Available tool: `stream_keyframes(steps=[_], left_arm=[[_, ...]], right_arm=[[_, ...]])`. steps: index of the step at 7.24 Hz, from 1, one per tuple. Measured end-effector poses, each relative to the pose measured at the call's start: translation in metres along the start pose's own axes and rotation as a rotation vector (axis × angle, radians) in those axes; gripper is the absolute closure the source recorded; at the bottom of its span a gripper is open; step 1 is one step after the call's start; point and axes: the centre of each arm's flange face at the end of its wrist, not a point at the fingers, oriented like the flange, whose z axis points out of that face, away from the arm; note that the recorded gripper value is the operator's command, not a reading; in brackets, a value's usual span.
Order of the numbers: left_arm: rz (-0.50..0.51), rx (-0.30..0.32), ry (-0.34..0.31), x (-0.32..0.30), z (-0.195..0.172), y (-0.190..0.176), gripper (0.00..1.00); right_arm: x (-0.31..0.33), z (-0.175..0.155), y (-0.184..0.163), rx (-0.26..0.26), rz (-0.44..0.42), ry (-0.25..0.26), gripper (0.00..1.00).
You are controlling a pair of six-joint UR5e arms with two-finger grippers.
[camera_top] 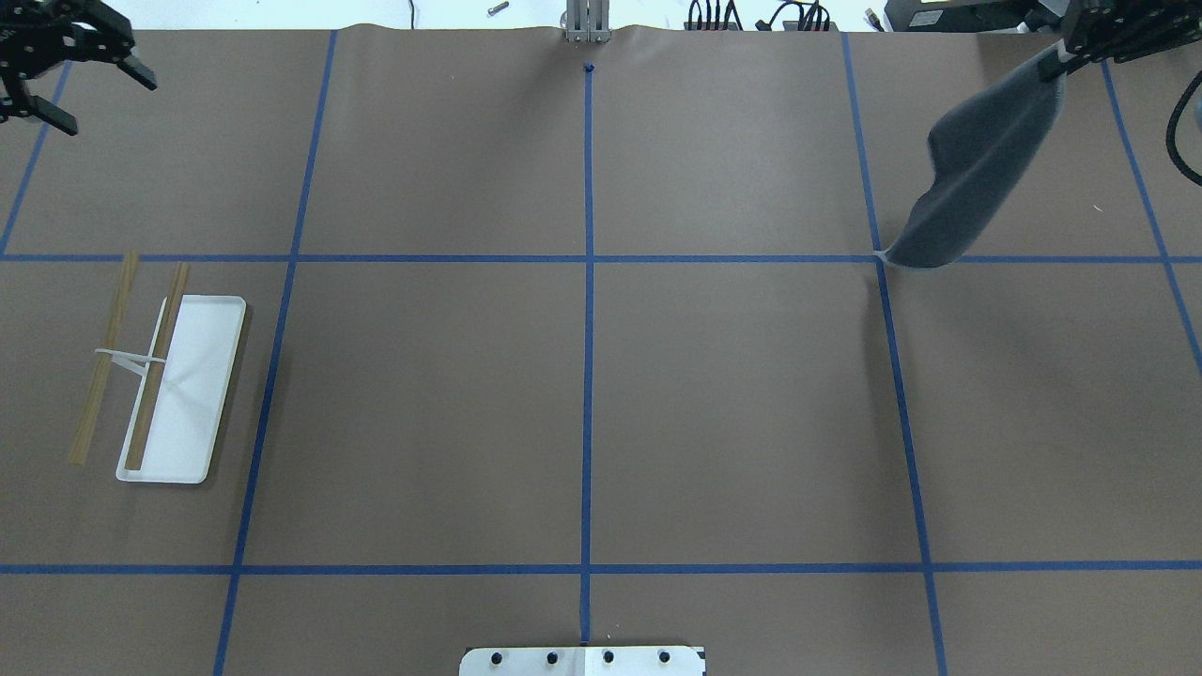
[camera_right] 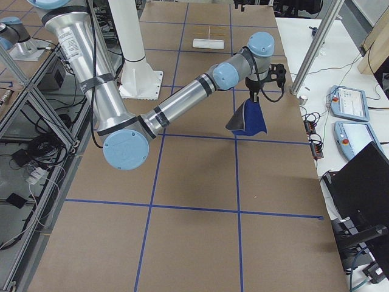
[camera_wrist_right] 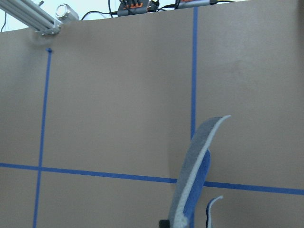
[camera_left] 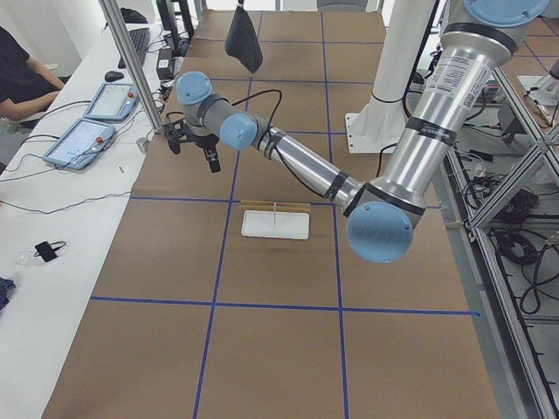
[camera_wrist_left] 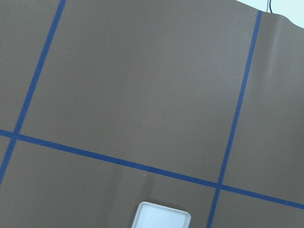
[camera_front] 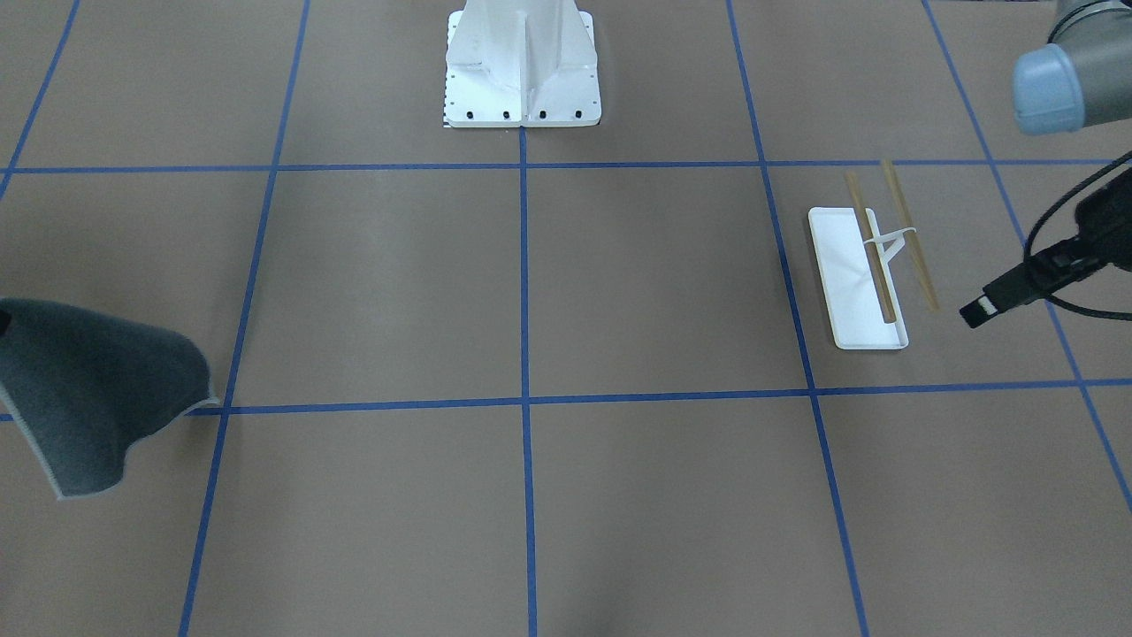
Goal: Hang towel on rack
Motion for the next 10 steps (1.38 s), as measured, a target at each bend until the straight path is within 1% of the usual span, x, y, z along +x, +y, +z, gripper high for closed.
stream_keyframes(steps=[1,2,3,5,6,7,8,10], left_arm=[[-0.024,-0.033,0.026,0.045,0.018,0.026,0.01],[-0.042,-0.066,0.058,0.082,0.036,0.054,0.01],[-0.053,-0.093,0.085,0.107,0.049,0.076,0.01],[-0.049,-0.128,0.114,0.143,0.061,0.103,0.01],[-0.04,-0.144,0.122,0.159,0.066,0.115,0.01],[-0.033,-0.165,0.123,0.175,0.074,0.128,0.01],[-0.031,-0.181,0.123,0.193,0.084,0.144,0.01],[-0.021,-0.182,0.134,0.228,0.107,0.184,0.01]], right_arm=[[-0.037,0.007,0.015,-0.001,-0.068,-0.04,1.0],[-0.073,0.016,0.036,0.002,-0.166,-0.089,1.0],[-0.108,0.028,0.062,0.013,-0.264,-0.119,1.0],[-0.178,0.065,0.13,0.052,-0.431,-0.12,1.0],[-0.209,0.081,0.163,0.069,-0.497,-0.127,1.0],[-0.233,0.092,0.19,0.085,-0.543,-0.134,1.0],[-0.251,0.1,0.208,0.1,-0.574,-0.14,1.0],[-0.269,0.105,0.22,0.117,-0.598,-0.148,1.0]])
